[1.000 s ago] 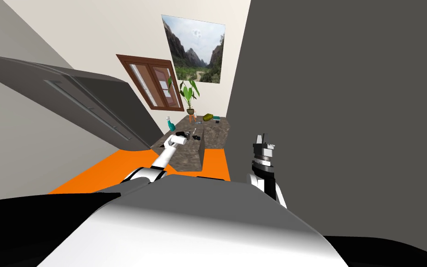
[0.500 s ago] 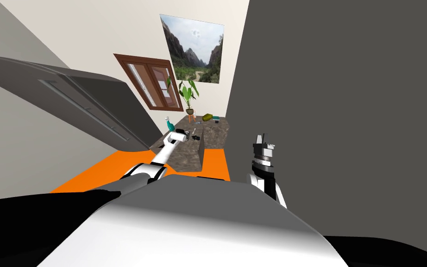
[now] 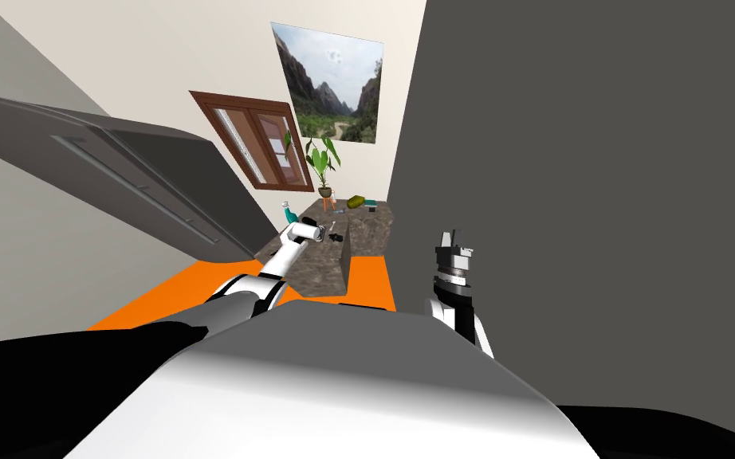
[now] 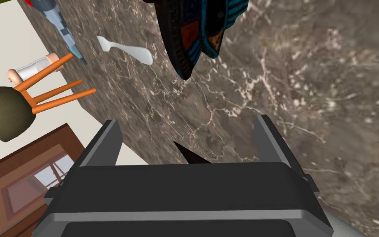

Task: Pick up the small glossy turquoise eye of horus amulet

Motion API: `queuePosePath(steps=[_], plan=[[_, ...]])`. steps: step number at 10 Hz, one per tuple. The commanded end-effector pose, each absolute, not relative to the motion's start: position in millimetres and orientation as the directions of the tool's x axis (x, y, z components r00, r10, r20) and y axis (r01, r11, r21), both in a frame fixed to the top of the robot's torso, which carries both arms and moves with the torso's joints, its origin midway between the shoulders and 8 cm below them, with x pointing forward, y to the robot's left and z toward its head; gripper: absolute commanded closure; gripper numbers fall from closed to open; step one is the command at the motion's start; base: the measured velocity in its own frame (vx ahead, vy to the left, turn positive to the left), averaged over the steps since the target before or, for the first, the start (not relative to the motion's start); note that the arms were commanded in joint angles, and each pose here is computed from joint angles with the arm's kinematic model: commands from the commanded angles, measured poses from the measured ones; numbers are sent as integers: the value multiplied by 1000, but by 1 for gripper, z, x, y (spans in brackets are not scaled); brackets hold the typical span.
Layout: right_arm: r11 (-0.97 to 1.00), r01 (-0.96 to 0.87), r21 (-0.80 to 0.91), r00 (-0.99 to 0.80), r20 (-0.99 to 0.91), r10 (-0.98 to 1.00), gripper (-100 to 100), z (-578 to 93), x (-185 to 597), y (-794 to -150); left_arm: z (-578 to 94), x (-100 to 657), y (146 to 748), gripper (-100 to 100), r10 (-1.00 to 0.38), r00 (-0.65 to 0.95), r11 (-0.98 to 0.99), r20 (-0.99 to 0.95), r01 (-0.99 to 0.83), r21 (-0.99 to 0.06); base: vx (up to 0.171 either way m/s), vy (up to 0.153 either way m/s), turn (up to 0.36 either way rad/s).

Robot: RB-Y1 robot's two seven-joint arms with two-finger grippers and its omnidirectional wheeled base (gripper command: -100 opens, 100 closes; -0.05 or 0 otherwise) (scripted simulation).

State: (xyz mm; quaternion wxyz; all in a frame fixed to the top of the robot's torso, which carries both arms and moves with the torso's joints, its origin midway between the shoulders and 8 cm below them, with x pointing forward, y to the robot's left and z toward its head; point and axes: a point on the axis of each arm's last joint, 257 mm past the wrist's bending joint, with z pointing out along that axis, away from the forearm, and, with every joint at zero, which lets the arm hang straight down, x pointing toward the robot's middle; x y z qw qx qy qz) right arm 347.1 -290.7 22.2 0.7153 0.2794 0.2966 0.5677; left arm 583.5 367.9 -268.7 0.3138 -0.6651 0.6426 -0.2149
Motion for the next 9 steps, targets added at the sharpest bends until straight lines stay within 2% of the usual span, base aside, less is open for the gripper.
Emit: queuePosePath(steps=[1, 9], plan=[[199, -646, 737, 180, -107, 978, 0, 22, 347, -291, -273, 578, 369, -100, -989, 85, 16, -118, -741, -671, 8, 0, 6], [199, -646, 737, 180, -107, 978, 0, 22, 347, -291, -278, 551, 381, -100, -988, 129, -73, -78, -862, -501, 28, -7, -38]])
